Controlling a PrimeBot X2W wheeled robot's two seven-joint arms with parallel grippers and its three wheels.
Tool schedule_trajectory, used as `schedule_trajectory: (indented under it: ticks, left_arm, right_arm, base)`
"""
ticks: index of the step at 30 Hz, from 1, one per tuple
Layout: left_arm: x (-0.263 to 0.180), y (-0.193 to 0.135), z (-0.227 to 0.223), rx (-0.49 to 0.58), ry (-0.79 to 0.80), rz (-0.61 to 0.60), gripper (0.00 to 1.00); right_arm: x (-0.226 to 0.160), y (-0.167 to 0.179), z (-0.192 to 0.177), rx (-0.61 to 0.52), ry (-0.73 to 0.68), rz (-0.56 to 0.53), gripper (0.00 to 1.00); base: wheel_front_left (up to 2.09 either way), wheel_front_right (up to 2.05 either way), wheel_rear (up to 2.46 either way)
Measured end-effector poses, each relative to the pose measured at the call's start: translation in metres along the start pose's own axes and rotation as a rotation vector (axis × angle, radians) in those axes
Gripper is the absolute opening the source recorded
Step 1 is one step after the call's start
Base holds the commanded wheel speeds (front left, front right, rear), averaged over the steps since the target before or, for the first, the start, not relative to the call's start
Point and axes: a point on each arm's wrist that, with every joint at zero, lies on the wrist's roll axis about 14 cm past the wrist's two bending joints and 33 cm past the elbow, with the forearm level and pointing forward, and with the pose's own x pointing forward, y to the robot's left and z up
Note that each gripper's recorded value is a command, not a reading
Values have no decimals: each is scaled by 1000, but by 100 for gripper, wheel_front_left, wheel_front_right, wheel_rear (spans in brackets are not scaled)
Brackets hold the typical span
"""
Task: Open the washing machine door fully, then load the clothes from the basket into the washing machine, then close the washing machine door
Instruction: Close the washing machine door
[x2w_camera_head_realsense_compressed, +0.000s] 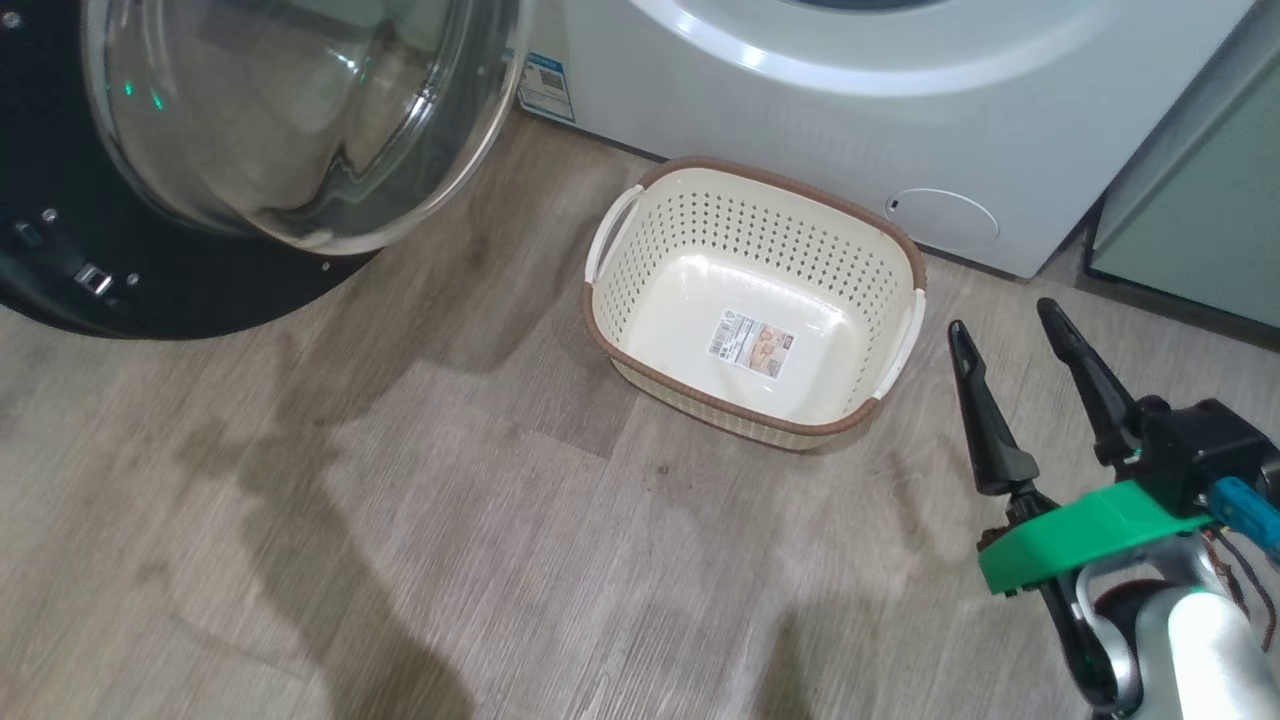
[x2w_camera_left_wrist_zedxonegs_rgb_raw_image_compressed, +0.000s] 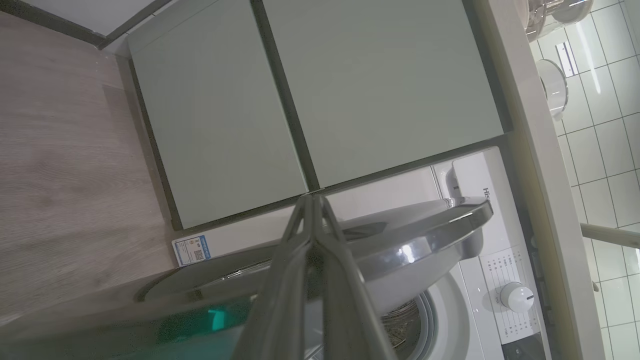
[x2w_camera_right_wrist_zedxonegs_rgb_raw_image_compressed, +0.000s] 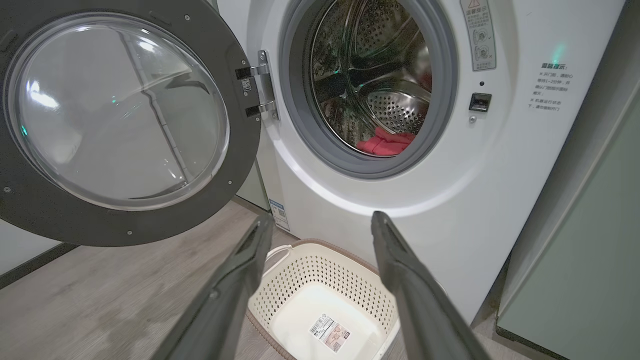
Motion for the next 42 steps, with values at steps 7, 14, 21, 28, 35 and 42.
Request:
schedule_trajectory:
  ticks: [7, 14, 21, 28, 35, 42]
  left_arm:
    - [5, 2, -8, -15, 23, 0, 0]
    - [0, 0, -15, -14, 85, -16, 0]
    - [-10, -5, -39, -25, 234, -63, 0]
    - [-22, -7, -72, -51, 379, -117, 0]
    - [-34, -19, -108, -54, 527, -191, 0]
    - [-46, -30, -153, -60, 682, -263, 0]
  right_arm:
    - [-1, -6, -3, 3, 7, -16, 100]
    - [0, -7, -3, 1, 5, -19, 100]
    - [-1, -7, -3, 1, 5, -19, 100]
    - [-5, -13, 1, -3, -10, -38, 100]
    - [-14, -23, 5, 5, -29, -74, 100]
    - [-25, -38, 7, 13, -45, -124, 100]
  base:
    - [0, 0, 0]
    - [0, 0, 0]
    - [0, 0, 0]
    - [0, 0, 0]
    - [0, 0, 0]
    - [0, 0, 0]
